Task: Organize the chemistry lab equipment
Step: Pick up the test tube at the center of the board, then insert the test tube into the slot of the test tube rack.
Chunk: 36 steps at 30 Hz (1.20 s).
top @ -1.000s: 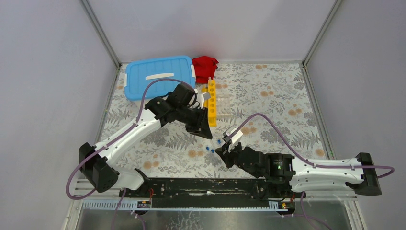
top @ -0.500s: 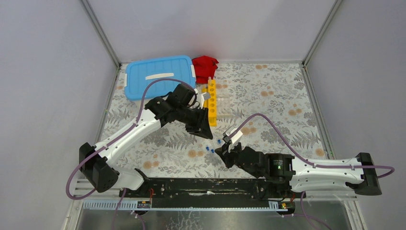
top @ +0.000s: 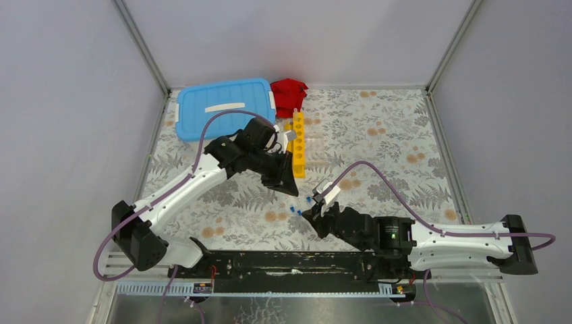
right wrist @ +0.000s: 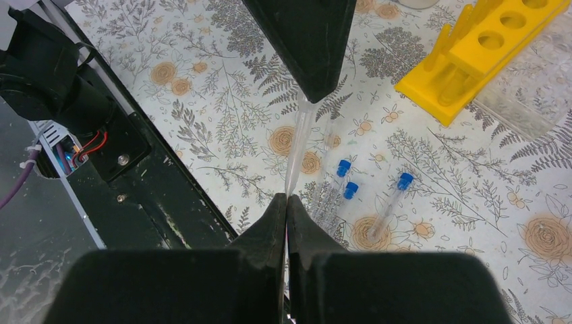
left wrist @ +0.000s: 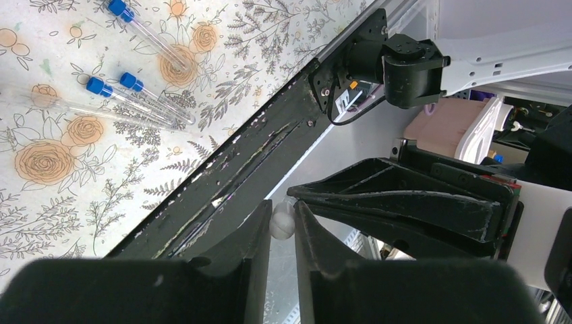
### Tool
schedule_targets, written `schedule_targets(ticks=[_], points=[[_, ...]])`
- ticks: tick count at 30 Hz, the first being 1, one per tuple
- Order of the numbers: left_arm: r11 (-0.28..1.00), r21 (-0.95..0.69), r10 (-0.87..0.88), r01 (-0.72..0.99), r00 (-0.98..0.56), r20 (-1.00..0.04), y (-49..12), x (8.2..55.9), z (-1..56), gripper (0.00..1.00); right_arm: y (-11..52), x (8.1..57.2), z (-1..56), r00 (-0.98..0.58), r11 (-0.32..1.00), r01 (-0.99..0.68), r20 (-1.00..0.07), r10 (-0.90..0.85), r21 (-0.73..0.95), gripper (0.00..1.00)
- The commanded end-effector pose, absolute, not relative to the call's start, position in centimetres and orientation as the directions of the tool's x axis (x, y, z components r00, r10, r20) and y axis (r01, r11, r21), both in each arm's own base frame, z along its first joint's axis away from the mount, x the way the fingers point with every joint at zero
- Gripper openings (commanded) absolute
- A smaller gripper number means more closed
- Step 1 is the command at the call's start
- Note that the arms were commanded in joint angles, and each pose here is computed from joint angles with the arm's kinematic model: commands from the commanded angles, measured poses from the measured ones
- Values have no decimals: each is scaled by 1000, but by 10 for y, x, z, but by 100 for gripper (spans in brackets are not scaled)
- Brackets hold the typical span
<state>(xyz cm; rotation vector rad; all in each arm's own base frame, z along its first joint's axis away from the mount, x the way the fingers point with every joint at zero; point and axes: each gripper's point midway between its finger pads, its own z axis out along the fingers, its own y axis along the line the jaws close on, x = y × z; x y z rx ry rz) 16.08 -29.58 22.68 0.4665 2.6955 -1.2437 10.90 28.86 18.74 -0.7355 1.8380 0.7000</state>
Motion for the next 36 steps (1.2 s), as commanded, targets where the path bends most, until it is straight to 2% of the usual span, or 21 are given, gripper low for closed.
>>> schedule_targets(ticks=[1,10,11,14,17,20,27,36], points=[[607,-714,253,347,-937,-241,-295,156,223,22,296,107,212,-297,624,-764,-948,-114,164,0],[639,-686,235,348,-937,-257,-293,163,218,11,293,110,210,-297,640,-751,-949,-105,164,1],[643,-681,228,350,-936,-267,-293,165,219,11,292,110,209,-297,642,-749,-949,-105,164,7],[660,-662,200,355,-933,-301,-294,176,222,11,289,113,209,-294,659,-735,-951,-96,161,32],[677,-639,164,365,-921,-352,-296,189,230,10,283,119,210,-289,687,-710,-954,-86,153,52],[699,-609,125,375,-903,-412,-299,208,243,9,276,125,212,-283,721,-677,-956,-72,146,62],[777,-501,46,381,-829,-558,-302,262,272,8,251,144,214,-267,822,-553,-964,-18,137,72],[924,-286,-34,255,-689,-724,-295,352,281,5,199,170,212,-219,949,-292,-974,55,119,75]])
